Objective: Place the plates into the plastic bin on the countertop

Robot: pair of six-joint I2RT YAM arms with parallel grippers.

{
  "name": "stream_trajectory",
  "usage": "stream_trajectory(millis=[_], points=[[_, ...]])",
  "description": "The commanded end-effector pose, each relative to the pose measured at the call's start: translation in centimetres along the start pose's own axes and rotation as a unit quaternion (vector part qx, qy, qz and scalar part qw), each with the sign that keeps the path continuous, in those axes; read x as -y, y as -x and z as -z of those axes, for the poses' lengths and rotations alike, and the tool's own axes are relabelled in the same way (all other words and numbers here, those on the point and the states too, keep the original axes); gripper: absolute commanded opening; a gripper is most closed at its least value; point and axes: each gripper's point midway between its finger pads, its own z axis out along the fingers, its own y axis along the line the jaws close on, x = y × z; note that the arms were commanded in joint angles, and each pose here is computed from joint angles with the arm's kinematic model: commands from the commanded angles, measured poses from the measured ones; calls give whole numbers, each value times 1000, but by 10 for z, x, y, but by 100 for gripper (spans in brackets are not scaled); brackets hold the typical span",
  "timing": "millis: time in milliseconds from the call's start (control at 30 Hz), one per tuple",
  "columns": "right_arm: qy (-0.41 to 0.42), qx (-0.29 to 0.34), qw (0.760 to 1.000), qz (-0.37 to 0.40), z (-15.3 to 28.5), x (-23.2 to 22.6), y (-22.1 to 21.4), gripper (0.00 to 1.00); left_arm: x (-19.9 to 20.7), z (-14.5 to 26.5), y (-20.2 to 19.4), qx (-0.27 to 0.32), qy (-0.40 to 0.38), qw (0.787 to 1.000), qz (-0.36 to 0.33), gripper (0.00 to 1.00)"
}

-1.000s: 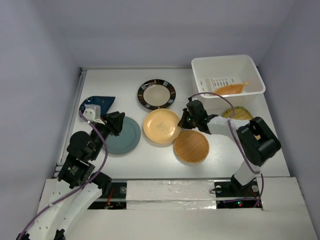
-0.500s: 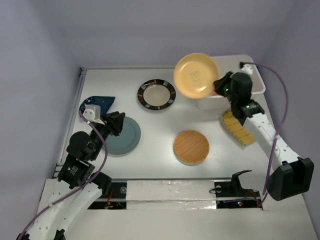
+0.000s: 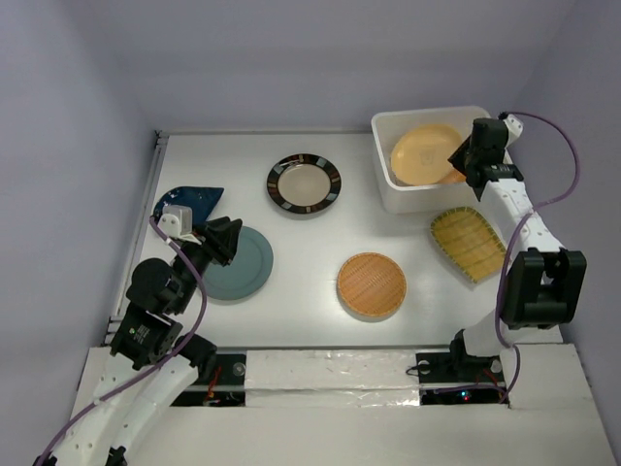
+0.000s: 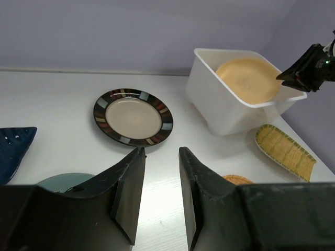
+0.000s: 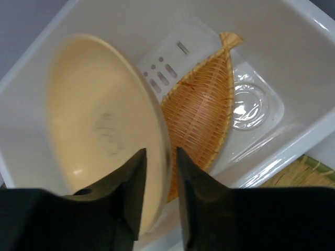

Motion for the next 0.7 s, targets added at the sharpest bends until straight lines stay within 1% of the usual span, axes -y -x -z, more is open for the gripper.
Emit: stream_trajectory(millis=[0, 67, 133, 167, 200, 233, 267, 300, 333, 367, 400, 433, 467, 500, 533, 567, 633, 667], points=[[24, 65, 997, -17, 26, -18, 53, 41, 9, 4, 25, 34, -15, 999, 6, 30], [48, 70, 996, -20, 37, -24, 57, 51, 9, 4, 25, 34, -15, 999, 6, 30], [86, 75, 993, -24, 47, -34, 58, 52, 9, 4, 25, 34, -14, 999, 6, 30], [120, 62, 991, -19, 59, -44, 47, 46, 8, 4, 25, 34, -14, 999, 6, 30], [152, 50, 987, -7, 69, -61, 33, 39, 8, 4, 25, 34, -13, 999, 6, 30], [182, 45, 982, 0, 78, -75, 23, 28, 8, 4, 25, 34, -12, 999, 6, 30], [214, 15, 977, 15, 87, -88, -4, 5, 8, 4, 26, 35, -11, 999, 6, 30], [242, 1, 970, 31, 98, -104, -21, 1, 7, 3, 25, 34, -10, 999, 6, 30], [286, -33, 956, 57, 122, -136, -58, 0, 7, 3, 25, 33, -8, 999, 6, 29], [306, -52, 948, 68, 133, -150, -80, 0, 6, 2, 24, 32, -7, 999, 6, 27], [319, -87, 941, 72, 139, -160, -114, 0, 5, 2, 24, 32, -4, 999, 6, 22], [365, -110, 921, 81, 166, -187, -146, 0, 4, 1, 24, 31, -1, 999, 6, 17], [380, -130, 912, 85, 176, -197, -167, 0, 4, 1, 24, 31, 0, 999, 6, 12], [388, -147, 906, 86, 184, -205, -186, 0, 3, 1, 24, 31, 3, 999, 6, 5], [400, -163, 898, 78, 189, -219, -207, 0, 0, 1, 24, 32, 10, 999, 6, 2], [425, -187, 881, 87, 211, -232, -233, 0, 0, 1, 25, 33, 12, 999, 7, 0], [435, -217, 869, 91, 220, -248, -270, 4, -2, 2, 25, 34, 17, 999, 8, 0], [440, -228, 863, 96, 226, -254, -285, 14, -2, 1, 25, 34, 17, 999, 9, 0]])
